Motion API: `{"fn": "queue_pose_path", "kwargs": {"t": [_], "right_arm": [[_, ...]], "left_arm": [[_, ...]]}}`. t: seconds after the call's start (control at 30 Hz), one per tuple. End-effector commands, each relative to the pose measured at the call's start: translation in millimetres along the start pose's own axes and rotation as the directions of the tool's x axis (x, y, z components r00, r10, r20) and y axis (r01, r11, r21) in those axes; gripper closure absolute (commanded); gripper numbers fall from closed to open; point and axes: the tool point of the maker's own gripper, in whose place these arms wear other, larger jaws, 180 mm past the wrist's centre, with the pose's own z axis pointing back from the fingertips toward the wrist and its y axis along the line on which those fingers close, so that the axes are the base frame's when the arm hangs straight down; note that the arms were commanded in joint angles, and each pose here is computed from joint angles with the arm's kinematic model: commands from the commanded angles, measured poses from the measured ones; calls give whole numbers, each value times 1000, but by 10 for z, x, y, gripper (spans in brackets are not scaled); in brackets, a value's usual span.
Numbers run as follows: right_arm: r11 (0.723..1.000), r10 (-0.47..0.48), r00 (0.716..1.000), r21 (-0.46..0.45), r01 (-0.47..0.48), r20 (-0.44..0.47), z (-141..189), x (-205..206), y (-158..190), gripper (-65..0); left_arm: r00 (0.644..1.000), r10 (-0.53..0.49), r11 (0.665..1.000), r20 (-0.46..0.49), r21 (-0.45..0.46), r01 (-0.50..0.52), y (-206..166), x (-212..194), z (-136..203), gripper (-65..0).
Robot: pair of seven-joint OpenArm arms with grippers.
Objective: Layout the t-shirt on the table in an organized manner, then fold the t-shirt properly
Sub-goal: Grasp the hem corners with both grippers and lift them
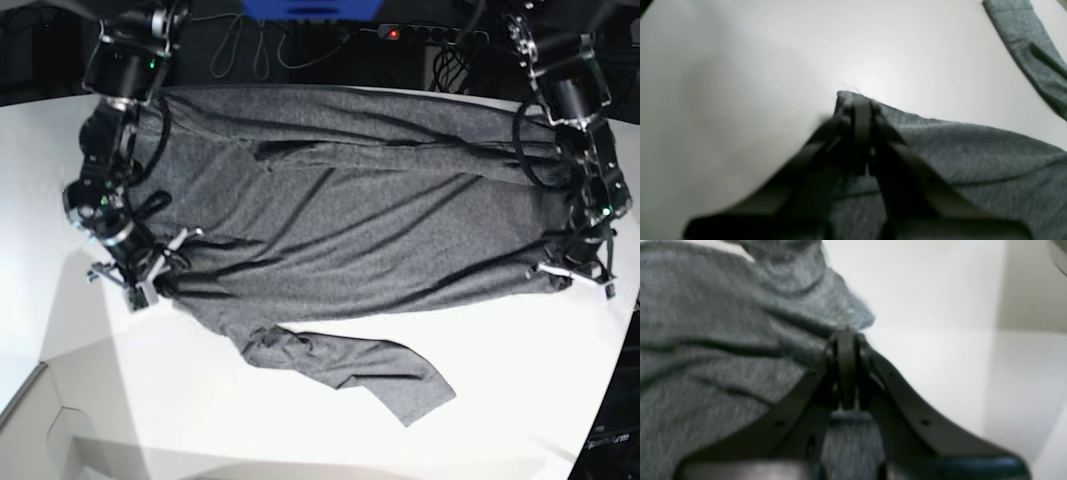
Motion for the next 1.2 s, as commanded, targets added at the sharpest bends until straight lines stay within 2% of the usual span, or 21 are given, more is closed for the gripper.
{"fn": "queue_pose_path", "kwargs": {"t": [0.0,0.13,0.3,0.53,0.77,0.87,1.0,1.17], "right_arm": [[1000,21,996,-23,-19,86,52,282,-82,0],[999,28,991,-30,-24,130,269,341,-23,0],[1000,22,990,-24,-19,138,527,359,62,0],[999,52,988,-20,-49,147,905,318,257,0],[999,32,998,14,-33,58,1072,-64,435,0],[999,19,999,27,-20,28,1121,-191,492,0],[998,-36,999,50,34,36,1199,-245,535,0],[998,-69,997,19,68,42,1265,-277,416,0]], "left_arm": [[997,-6,1000,73,-12,7,-18,283,26,-2],[995,-2,1000,101,-26,4,-6,344,130,-2],[981,40,999,187,-17,-37,141,588,333,-2],[983,18,1000,180,16,-21,280,551,595,-2],[988,-12,999,155,42,6,364,326,827,-2],[988,51,997,147,41,-58,445,186,914,-2],[988,99,994,120,45,-105,552,-7,1031,-2],[983,155,986,101,45,-160,665,-162,1159,-2]]}}
